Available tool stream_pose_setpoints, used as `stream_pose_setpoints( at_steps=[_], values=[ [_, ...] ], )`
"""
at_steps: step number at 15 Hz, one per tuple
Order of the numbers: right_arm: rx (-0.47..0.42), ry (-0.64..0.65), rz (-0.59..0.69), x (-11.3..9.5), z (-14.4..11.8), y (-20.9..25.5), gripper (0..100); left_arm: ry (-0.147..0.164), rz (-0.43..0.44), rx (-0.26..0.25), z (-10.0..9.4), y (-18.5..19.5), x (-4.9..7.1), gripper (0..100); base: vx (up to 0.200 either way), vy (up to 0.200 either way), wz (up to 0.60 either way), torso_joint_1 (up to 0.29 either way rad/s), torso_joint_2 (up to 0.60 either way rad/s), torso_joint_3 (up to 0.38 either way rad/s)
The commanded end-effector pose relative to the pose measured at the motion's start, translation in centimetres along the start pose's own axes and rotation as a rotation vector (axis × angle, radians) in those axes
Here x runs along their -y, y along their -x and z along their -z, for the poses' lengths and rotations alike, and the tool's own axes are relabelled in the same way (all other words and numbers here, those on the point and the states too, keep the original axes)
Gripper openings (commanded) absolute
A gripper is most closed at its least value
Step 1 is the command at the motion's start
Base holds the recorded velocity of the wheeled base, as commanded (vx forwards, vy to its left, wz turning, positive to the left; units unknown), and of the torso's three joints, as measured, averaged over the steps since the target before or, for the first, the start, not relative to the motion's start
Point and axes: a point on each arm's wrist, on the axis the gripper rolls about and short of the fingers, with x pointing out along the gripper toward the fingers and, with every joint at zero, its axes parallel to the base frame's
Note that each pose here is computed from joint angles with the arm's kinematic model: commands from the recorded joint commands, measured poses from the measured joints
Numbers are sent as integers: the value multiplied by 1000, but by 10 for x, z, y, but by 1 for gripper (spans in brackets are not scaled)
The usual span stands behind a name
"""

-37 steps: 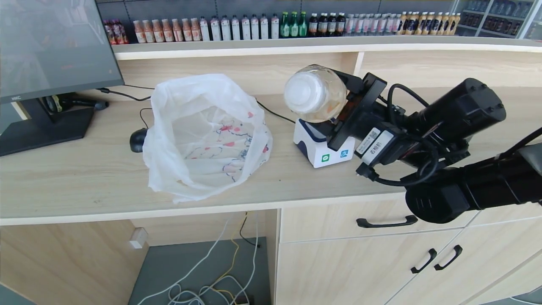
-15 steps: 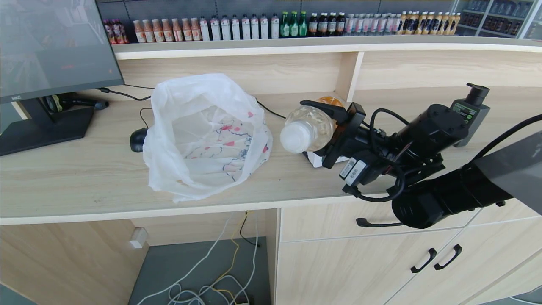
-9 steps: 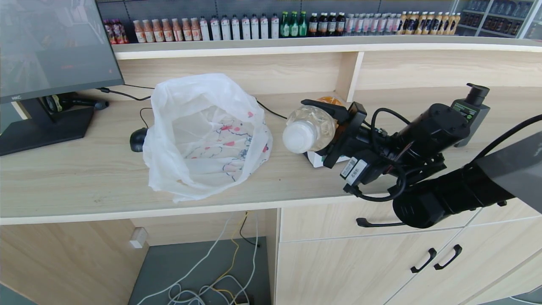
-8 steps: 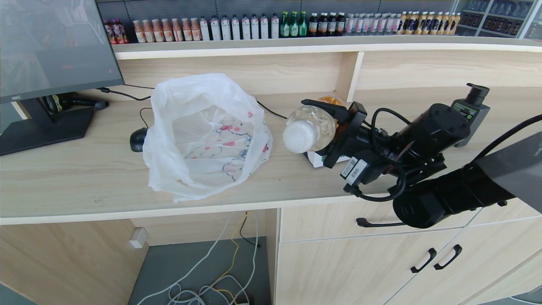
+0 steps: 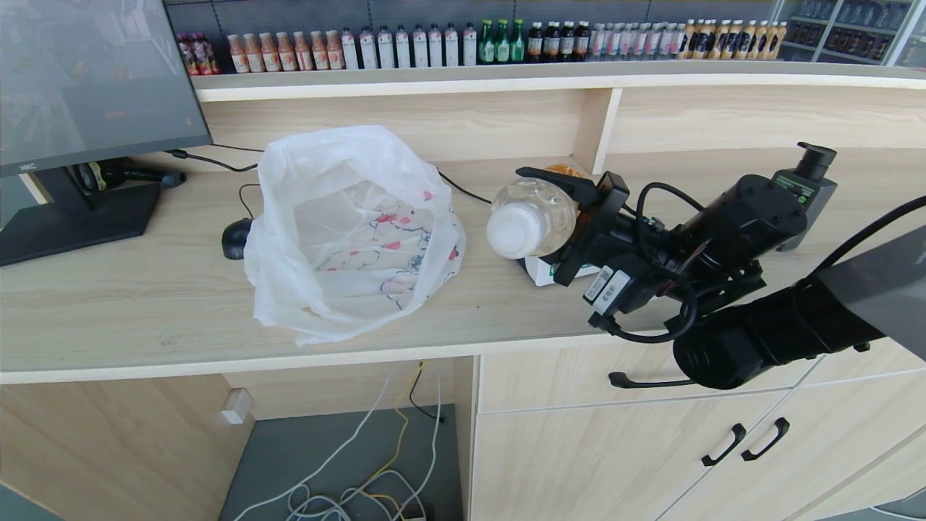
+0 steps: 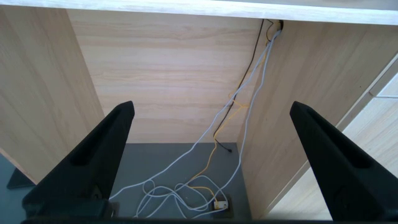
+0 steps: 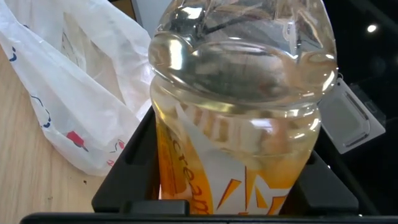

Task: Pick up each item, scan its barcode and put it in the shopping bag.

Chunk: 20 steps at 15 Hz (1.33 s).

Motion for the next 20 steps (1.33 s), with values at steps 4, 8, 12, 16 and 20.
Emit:
stream_pose_setpoints(
  at_steps=[4,8,12,16,20],
  values=[
    [-6,-9,39,19,-8,-2,0,-1,0,1,0,0,0,100,0,0,0,0,0,0],
    [-9,-126,71,24,-27,-12,0,0,0,1,0,0,0,100,0,0,0,0,0,0],
    [-38,-279,209,44,-59,-32,0,0,0,1,0,0,0,100,0,0,0,0,0,0],
    [-153,-528,313,50,-76,-29,0,0,0,1,0,0,0,100,0,0,0,0,0,0],
    [-286,-781,498,65,-85,-15,0,0,0,1,0,0,0,100,0,0,0,0,0,0]
  ],
)
